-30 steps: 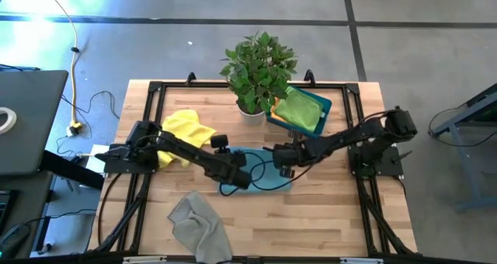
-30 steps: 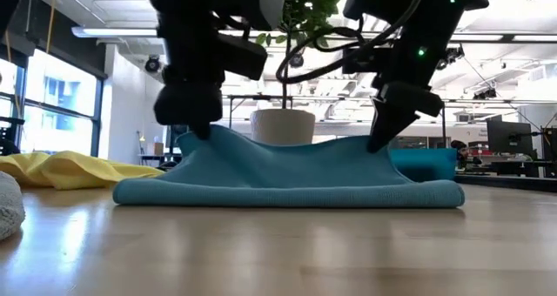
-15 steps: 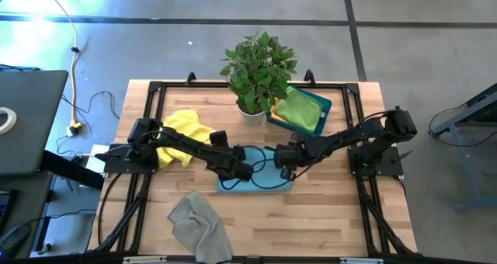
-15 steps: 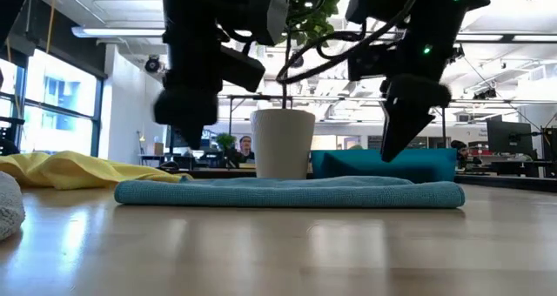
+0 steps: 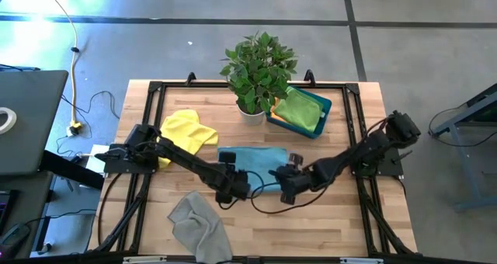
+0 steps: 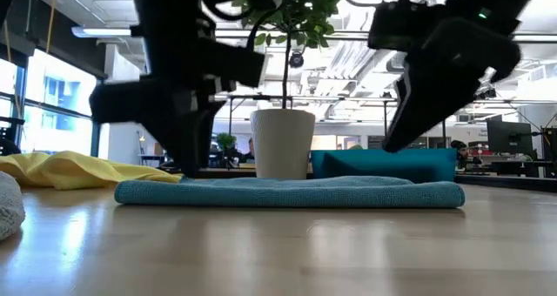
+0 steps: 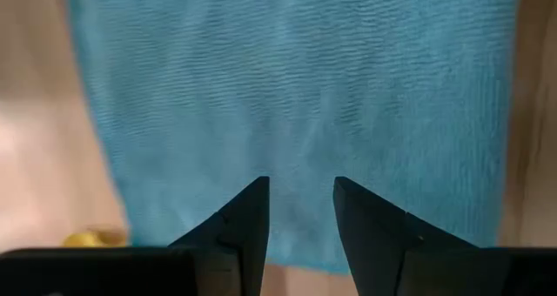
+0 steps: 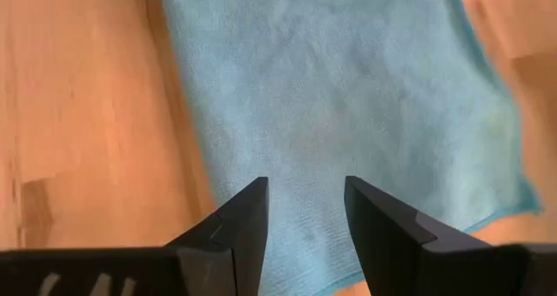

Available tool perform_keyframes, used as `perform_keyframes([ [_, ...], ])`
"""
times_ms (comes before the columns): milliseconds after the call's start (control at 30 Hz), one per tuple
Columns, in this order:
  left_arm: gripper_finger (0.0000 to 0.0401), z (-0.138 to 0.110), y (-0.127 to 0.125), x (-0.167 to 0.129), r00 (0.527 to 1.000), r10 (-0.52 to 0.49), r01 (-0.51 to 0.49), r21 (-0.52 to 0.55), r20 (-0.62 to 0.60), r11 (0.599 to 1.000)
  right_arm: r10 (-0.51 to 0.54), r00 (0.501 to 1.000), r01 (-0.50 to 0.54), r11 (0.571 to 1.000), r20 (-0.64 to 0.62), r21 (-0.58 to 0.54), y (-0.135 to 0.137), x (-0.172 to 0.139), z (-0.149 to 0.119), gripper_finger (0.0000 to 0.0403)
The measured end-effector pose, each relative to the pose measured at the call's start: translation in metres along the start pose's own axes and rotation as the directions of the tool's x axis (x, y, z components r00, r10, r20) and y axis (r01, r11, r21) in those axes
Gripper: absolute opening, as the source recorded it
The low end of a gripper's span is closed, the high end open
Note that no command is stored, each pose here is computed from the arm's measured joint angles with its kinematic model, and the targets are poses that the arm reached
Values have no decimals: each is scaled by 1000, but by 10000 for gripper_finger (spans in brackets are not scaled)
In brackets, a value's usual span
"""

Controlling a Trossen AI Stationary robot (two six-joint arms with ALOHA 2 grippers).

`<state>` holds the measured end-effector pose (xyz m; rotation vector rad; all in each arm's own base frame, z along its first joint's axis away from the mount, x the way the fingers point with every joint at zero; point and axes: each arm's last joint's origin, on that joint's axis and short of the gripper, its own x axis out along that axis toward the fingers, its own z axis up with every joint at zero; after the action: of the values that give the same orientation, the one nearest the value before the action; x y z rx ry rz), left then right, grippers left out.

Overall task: Fold microfiber towels
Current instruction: Fold the blue towel

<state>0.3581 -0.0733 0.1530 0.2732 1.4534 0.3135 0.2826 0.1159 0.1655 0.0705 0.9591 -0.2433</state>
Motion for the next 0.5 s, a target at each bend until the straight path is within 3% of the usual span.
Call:
perform_keyframes([
  [200,118,-9,-7,19,998,-59,60,-27,33,998,12,1000,-14,996,22,84,2,6,-17,144],
  [500,118,-17,-12,27,997,-69,71,-73,37,995,71,995,-85,971,73,223,1,16,-38,144],
])
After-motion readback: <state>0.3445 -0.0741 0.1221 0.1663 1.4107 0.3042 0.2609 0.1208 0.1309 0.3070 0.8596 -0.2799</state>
